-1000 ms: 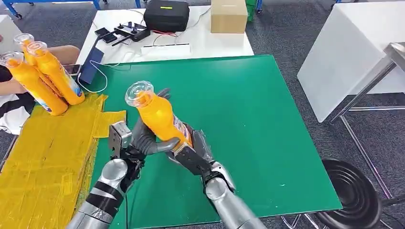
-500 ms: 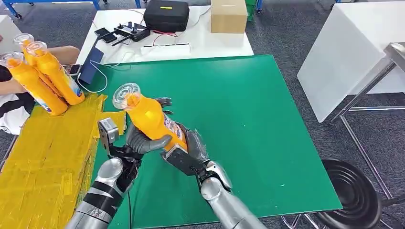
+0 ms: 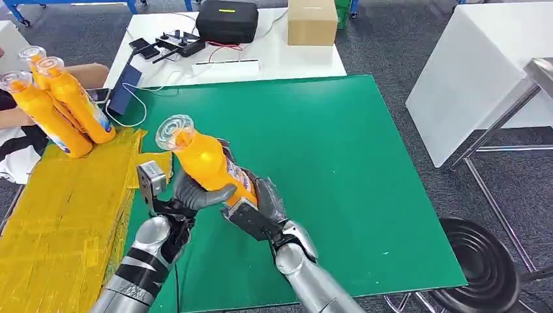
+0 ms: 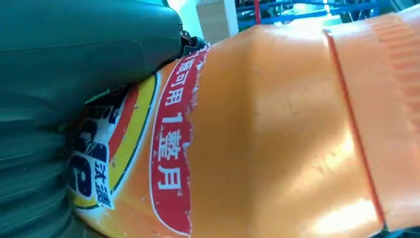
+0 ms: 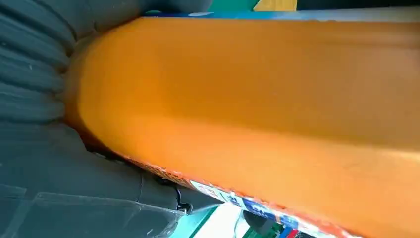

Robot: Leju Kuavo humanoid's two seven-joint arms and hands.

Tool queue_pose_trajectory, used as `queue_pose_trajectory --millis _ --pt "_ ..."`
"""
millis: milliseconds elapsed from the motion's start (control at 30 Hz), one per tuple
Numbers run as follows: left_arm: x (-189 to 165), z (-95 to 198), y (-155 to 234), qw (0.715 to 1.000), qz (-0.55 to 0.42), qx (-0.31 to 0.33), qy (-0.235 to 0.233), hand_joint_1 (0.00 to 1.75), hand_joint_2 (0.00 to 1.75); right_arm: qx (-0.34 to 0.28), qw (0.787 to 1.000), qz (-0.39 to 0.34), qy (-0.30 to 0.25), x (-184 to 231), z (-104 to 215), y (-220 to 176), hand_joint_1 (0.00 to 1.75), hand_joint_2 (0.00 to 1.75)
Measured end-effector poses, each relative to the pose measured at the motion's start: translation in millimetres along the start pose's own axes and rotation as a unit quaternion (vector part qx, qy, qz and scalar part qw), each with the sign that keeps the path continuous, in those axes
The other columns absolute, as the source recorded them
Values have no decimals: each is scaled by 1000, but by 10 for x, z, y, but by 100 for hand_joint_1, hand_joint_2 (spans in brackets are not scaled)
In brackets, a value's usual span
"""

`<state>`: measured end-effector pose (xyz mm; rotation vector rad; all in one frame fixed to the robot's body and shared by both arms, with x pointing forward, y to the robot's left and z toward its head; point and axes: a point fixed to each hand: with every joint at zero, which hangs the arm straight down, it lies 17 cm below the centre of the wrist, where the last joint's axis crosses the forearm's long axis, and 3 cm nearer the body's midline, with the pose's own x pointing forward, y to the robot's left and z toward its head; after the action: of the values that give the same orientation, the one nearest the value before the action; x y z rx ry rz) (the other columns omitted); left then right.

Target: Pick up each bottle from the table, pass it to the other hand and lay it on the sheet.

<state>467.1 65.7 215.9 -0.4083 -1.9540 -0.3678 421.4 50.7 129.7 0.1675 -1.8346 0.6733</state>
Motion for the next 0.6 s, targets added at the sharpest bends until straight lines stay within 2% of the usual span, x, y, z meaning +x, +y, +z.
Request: queue_pose_trajectory --millis 133,200,267,400,600 --pt "-3 -36 86 998 -53 23 -1 175 175 -7 1000 -10 -8 39 49 -26 0 175" --pt "-15 -45 205 992 -114 46 -1 175 175 -9 1000 -22 -13 69 98 -57 0 175" --pt "-8 -61 473 974 -209 82 2 175 175 -14 999 -31 -24 128 145 -119 0 175" --pt "114 5 1311 902 -395 174 11 175 175 -36 998 -35 -48 261 257 -354 0 175" --pt "190 207 2234 777 -582 236 44 175 175 -70 993 -48 -84 473 334 -734 0 175"
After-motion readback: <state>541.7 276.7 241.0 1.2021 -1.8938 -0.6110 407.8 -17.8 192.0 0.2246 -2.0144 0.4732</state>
